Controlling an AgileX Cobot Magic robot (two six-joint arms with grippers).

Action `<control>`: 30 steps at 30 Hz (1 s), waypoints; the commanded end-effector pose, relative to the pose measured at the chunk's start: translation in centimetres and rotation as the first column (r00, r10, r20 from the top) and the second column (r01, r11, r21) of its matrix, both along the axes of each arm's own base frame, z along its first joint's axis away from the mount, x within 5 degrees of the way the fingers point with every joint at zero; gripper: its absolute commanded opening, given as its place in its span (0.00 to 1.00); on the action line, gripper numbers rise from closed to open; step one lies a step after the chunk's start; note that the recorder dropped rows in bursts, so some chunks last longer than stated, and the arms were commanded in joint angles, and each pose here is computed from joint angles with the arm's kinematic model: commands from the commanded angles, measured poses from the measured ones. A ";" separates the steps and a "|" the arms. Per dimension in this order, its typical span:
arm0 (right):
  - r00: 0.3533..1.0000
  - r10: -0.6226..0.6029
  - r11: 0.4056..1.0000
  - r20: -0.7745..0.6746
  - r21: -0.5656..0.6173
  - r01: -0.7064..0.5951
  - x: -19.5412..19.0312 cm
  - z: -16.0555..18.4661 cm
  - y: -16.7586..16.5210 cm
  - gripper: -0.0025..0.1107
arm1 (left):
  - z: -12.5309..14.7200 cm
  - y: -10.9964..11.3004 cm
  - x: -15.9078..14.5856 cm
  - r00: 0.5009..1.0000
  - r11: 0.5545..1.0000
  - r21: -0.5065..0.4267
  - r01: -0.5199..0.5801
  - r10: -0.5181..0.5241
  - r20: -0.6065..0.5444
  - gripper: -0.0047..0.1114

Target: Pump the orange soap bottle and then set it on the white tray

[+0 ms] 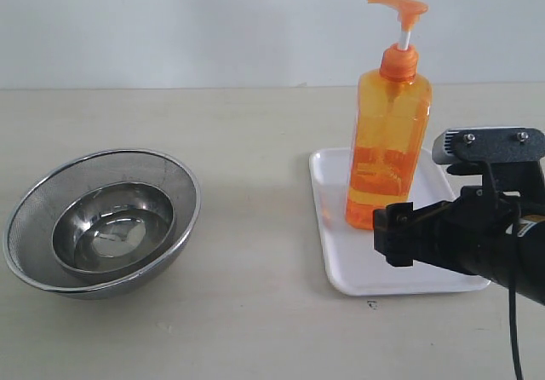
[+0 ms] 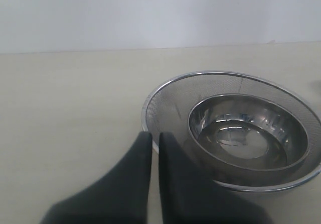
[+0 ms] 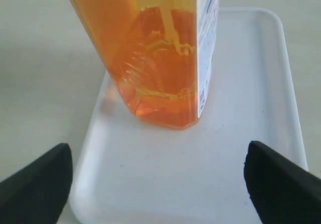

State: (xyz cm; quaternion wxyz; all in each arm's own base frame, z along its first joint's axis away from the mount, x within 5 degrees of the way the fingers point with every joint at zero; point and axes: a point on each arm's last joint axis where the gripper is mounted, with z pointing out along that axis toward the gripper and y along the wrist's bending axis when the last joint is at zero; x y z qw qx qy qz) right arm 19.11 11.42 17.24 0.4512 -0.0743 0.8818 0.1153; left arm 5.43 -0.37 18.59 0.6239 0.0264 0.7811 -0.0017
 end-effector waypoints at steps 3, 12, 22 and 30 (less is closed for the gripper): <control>1.000 0.007 1.000 -0.025 0.004 -0.007 -0.3 -0.2 0.0 0.75 | -0.1 0.0 0.0 1.000 1.000 -0.002 -0.002 0.002 0.001 0.08; 0.998 0.009 1.000 -0.059 0.023 -0.008 -0.5 -0.3 0.1 0.75 | -0.1 0.0 0.0 1.000 1.000 -0.002 -0.002 0.002 0.001 0.08; 0.992 0.041 0.999 -0.117 0.018 -0.039 -0.9 -0.7 0.2 0.23 | -0.1 0.0 0.0 1.000 1.000 -0.002 -0.002 0.002 0.001 0.08; 0.988 0.033 0.999 -0.153 0.040 -0.028 -1.1 -0.9 0.3 0.05 | -0.1 0.0 0.0 1.000 1.000 -0.002 -0.002 0.002 0.001 0.08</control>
